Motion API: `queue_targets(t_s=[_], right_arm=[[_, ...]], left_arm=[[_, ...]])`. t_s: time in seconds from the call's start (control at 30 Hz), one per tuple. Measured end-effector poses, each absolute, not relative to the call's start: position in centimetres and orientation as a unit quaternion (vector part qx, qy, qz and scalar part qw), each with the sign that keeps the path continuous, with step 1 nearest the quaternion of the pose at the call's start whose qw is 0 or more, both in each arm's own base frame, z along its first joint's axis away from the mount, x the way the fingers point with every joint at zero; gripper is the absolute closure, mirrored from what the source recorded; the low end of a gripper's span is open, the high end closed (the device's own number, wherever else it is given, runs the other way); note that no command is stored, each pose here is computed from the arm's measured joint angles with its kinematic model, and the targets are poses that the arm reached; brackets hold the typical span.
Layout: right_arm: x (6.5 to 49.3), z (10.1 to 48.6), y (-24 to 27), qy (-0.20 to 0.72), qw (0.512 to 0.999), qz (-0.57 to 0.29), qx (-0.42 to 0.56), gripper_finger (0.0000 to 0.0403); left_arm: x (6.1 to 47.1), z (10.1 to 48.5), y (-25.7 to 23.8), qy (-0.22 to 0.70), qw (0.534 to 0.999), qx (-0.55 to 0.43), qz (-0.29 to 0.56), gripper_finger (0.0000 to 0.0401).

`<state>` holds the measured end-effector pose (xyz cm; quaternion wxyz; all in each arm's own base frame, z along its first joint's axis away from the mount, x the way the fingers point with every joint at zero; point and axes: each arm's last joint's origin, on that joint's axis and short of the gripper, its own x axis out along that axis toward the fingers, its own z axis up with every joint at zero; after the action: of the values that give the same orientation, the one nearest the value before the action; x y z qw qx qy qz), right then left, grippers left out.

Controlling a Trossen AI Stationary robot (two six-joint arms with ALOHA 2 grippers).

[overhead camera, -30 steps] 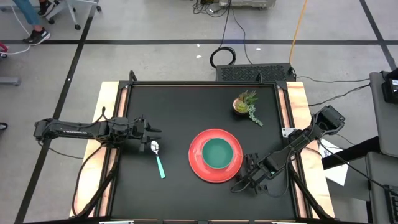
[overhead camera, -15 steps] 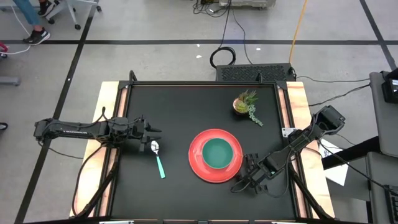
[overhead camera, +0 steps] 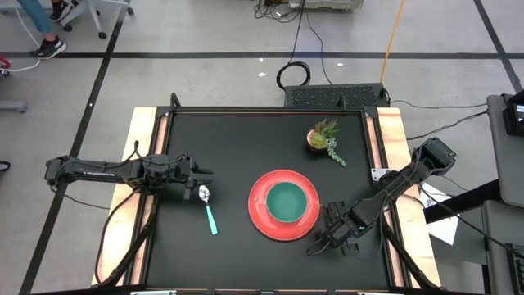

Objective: Set table place
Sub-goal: Put the blue fork on the orange plate to the right of the green bowl

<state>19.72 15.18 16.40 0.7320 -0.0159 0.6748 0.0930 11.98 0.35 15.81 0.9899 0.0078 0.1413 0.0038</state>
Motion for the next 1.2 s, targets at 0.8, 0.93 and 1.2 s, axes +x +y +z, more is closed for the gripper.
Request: queue_targets(t_s=[0.8, 0.93, 1.2], right_arm=[[20.4, 17.1, 15.2, 0.660, 0.747, 0.086, -0.008, 0.0396], [20.7, 17.2, 14.8, 0.662, 0.746, 0.070, 0.011, 0.0396], [22.3, 19.3, 14.6, 0.645, 0.760, 0.076, 0.017, 0.0396]], left_arm=[[12.0, 15.8, 0.4, 0.141, 0.990, 0.007, 0.004, 0.0258], [12.0, 15.8, 0.4, 0.142, 0.990, 0.008, 0.004, 0.0258], [12.0, 15.8, 0.4, 0.142, 0.990, 0.008, 0.004, 0.0258]])
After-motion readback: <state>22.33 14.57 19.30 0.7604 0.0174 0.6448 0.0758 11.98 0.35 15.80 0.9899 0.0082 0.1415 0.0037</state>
